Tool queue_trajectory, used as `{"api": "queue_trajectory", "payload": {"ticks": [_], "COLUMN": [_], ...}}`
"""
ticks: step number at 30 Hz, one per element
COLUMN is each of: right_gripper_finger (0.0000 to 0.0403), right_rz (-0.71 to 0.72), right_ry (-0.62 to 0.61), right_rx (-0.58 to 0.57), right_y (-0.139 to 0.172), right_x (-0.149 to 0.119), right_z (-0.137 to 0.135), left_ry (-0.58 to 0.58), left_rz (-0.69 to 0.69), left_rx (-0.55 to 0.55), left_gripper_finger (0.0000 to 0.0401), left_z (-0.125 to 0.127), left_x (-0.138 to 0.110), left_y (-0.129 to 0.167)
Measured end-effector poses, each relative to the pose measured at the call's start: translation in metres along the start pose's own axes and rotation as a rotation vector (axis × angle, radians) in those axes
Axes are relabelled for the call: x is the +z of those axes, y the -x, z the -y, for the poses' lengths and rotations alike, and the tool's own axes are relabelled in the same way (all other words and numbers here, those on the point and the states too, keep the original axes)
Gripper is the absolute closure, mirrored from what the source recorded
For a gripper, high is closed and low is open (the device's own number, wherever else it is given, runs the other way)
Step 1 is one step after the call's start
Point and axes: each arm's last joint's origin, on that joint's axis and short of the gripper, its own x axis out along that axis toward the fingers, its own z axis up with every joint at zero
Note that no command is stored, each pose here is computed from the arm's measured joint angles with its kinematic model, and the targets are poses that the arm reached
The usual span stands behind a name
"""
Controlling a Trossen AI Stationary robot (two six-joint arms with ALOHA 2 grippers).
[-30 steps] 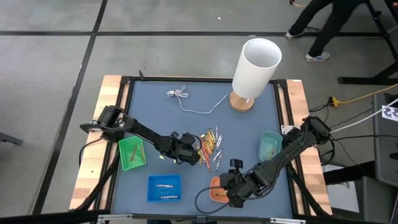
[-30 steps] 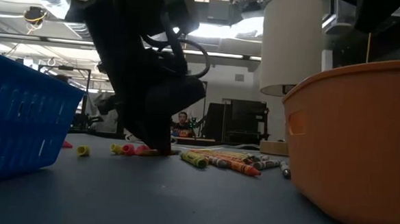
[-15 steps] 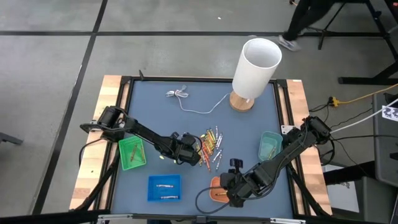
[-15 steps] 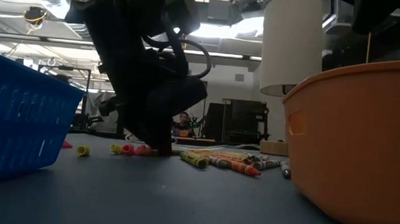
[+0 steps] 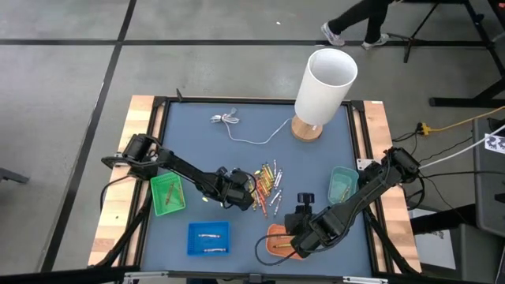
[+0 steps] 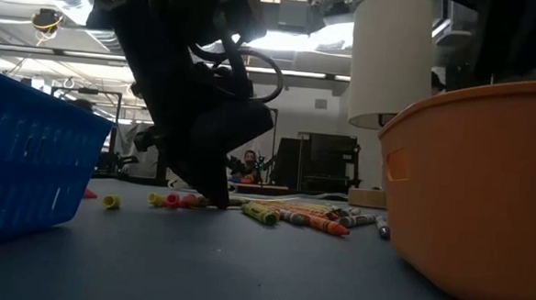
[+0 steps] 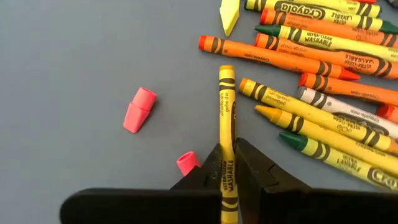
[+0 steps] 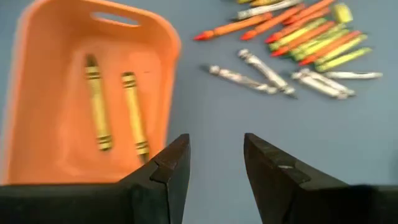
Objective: Sort crayons
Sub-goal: Put the yellow crayon into the dark green bin
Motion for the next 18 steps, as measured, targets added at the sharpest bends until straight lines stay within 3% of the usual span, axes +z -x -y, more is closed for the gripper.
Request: {"api": "queue_trajectory", "payload": {"ticks": [8,18], "right_gripper_finger": [0.0254,0.0254], "right_rz": [0.139,0.247], "right_ry": [0.110,0.110], "right_rx": [-0.212,-0.193], "right_y": [0.001,0.000], "right_x": [0.005,0.018], "right_z": [0.006,0.004], "left_ry": [-0.040,-0.130], "left_rz": [0.019,0.062], "left_rx": [-0.098,-0.348], "left_gripper_finger": [0.0395,0.0395], "left_z": [-0.002,0.009], "left_x": [0.015,0.026], "left_y": [0.030,0.066]}}
